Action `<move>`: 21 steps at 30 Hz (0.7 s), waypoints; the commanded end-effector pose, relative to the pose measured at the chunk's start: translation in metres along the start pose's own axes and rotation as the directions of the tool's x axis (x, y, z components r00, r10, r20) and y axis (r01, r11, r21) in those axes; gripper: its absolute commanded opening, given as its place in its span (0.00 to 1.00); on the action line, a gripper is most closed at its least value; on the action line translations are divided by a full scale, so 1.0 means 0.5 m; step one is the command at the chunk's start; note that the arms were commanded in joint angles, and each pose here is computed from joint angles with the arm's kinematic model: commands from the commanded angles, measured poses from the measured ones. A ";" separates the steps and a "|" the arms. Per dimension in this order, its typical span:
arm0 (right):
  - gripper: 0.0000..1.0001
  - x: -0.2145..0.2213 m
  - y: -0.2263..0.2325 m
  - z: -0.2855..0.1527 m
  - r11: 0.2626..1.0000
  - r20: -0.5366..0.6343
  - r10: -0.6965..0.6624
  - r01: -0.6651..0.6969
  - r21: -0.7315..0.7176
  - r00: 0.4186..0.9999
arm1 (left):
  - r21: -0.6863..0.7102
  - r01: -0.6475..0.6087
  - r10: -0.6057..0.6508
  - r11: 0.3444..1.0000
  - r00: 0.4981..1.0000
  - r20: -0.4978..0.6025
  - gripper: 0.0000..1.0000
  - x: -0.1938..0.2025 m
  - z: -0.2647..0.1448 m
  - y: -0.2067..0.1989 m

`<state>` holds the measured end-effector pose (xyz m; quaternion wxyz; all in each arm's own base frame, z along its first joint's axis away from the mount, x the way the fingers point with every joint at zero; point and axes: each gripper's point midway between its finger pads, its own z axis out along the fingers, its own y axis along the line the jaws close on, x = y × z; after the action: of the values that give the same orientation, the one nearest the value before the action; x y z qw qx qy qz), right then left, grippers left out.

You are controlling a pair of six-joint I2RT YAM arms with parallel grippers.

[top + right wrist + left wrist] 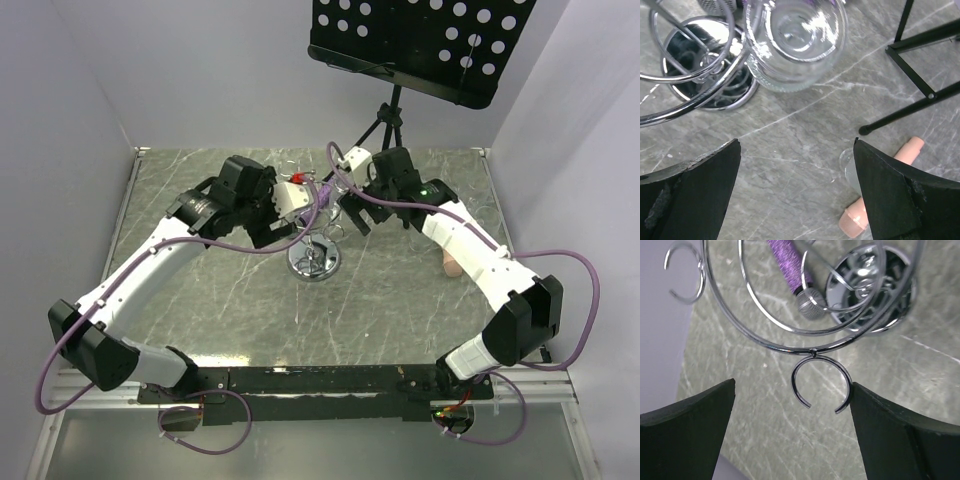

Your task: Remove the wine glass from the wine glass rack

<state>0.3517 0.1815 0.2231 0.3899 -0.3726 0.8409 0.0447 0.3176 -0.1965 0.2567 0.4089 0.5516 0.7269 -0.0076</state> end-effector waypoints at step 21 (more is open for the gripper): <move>1.00 0.005 0.038 -0.109 0.976 0.144 0.151 -0.124 -0.178 0.978 | -0.196 0.014 -0.024 0.980 0.999 -0.044 1.00 0.045 0.019 0.120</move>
<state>0.3055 0.1760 0.2343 0.3891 -0.3809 0.8332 0.0970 0.3734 -0.1557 0.2417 0.4138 0.4949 0.7595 0.0836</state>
